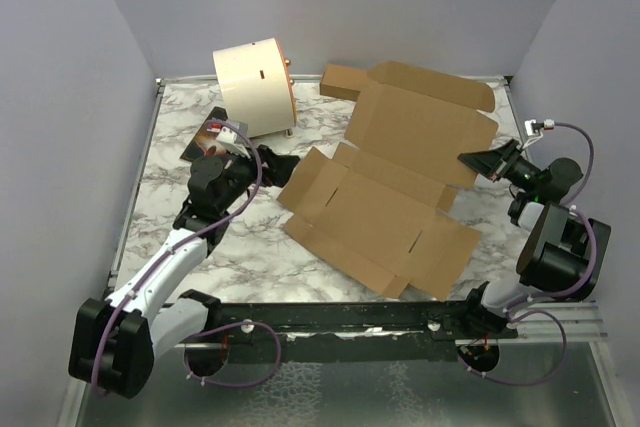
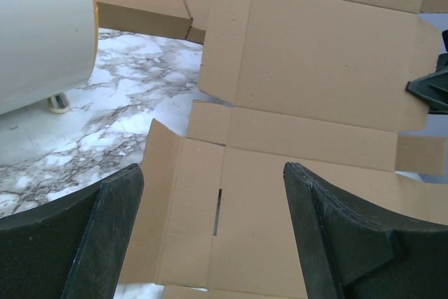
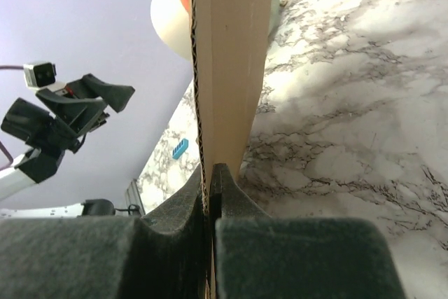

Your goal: Fold the paper box

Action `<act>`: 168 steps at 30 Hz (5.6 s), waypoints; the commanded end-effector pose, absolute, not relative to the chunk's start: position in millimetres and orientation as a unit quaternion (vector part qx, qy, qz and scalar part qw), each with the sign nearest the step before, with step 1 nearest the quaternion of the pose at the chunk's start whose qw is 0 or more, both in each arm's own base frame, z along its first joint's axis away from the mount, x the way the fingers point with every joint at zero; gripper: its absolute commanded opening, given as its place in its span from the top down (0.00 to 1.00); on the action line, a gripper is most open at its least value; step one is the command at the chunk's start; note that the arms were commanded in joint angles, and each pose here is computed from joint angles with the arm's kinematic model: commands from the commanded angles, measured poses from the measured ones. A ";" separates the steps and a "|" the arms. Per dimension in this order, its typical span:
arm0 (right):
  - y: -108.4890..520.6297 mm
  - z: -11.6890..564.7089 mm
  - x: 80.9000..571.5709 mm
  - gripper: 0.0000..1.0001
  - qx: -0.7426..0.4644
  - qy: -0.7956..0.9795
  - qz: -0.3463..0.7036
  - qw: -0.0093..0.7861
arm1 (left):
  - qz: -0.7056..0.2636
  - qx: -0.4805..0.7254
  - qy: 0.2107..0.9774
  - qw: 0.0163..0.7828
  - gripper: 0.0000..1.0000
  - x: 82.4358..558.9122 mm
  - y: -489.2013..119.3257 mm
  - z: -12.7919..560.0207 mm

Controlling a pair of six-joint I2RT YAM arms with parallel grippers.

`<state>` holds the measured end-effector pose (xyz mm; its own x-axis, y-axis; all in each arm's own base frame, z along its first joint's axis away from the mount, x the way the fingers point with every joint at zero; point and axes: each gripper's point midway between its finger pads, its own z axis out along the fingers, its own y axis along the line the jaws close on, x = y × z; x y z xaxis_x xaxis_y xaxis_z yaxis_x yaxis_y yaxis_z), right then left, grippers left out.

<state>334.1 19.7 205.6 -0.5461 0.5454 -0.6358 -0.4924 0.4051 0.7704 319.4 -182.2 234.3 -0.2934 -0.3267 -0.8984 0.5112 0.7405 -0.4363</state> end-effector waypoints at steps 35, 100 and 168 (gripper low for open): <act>80.3 346.9 287.7 0.99 -0.360 0.598 0.428 0.574 | -0.519 0.268 0.521 0.622 0.15 402.2 -243.1 323.2; 101.2 383.3 337.2 0.99 -0.428 0.603 0.365 0.566 | -0.578 0.463 0.382 0.553 1.00 358.7 -270.6 363.8; 108.8 341.9 330.4 0.99 -0.129 0.730 0.559 0.371 | -0.347 0.165 0.560 0.734 0.84 399.9 -194.2 215.3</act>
